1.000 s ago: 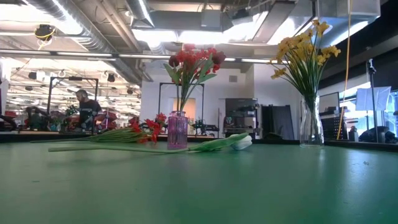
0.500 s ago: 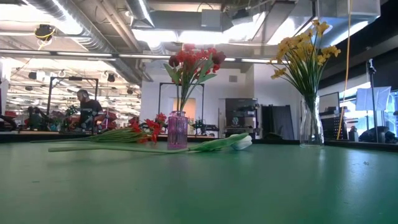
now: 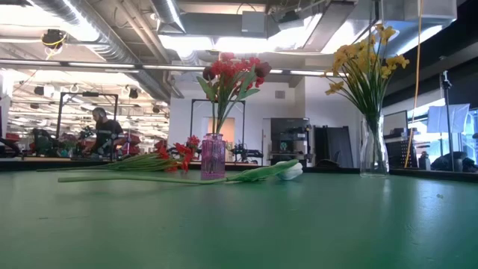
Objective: Sort flowers into vase by color
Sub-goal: Put the bottom white tulip into the transparent vase
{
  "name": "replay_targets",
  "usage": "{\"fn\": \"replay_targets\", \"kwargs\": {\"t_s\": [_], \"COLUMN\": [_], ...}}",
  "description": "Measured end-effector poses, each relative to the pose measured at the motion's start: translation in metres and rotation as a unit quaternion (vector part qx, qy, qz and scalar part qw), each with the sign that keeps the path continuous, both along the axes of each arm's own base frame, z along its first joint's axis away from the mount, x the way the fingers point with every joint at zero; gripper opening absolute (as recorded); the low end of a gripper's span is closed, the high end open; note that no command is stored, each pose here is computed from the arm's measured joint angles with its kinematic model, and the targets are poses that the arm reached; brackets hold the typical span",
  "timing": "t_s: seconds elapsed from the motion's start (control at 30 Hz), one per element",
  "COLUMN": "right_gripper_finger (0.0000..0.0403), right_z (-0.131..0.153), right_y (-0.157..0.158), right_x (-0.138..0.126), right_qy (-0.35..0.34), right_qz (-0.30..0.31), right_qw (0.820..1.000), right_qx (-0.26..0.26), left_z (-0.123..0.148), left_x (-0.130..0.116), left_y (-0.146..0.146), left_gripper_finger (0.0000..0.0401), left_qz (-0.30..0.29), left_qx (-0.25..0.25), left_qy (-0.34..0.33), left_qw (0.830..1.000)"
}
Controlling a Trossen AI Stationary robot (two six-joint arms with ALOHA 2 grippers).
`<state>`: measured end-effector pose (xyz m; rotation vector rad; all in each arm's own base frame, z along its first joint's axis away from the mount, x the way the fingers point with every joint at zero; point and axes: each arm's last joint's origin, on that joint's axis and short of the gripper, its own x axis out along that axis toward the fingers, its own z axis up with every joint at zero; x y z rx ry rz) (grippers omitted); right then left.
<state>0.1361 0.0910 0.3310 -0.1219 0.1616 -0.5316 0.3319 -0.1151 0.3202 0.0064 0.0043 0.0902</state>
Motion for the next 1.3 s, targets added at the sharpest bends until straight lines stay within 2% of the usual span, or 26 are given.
{"fn": "replay_targets", "kwargs": {"t_s": [0.23, 0.43, 0.63, 0.93, 1.07, 1.3], "right_gripper_finger": [0.0001, 0.0001, 0.0001, 0.0001, 0.0001, 0.0001], "right_z": [-0.002, 0.028, 0.061, 0.103, 0.11, 0.106], "right_y": [-0.014, -0.024, -0.032, -0.046, -0.054, -0.067], "right_x": [-0.014, -0.024, -0.032, -0.047, -0.052, -0.046], "right_qy": [-0.01, -0.041, -0.04, -0.036, -0.035, -0.015], "right_qz": [-0.021, -0.067, -0.097, -0.133, -0.144, -0.217], "right_qw": [0.999, 0.997, 0.994, 0.989, 0.988, 0.974], "right_qx": [0.027, 0.004, -0.029, -0.053, -0.053, -0.071], "left_z": [-0.004, -0.004, -0.004, -0.007, -0.008, -0.008], "left_x": [0.001, 0.004, 0.004, 0.004, 0.004, 0.004], "left_y": [0.006, 0.011, 0.01, 0.01, 0.011, 0.01], "left_gripper_finger": [0.011, 0.0094, 0.008, 0.0046, 0.0033, 0.0017], "left_qz": [0.002, -0.016, -0.046, -0.048, -0.047, -0.047], "left_qx": [-0.007, -0.021, -0.032, -0.029, -0.029, -0.029], "left_qy": [0.02, 0.02, 0.023, 0.035, 0.041, 0.043], "left_qw": [1.0, 0.999, 0.998, 0.998, 0.998, 0.998]}}
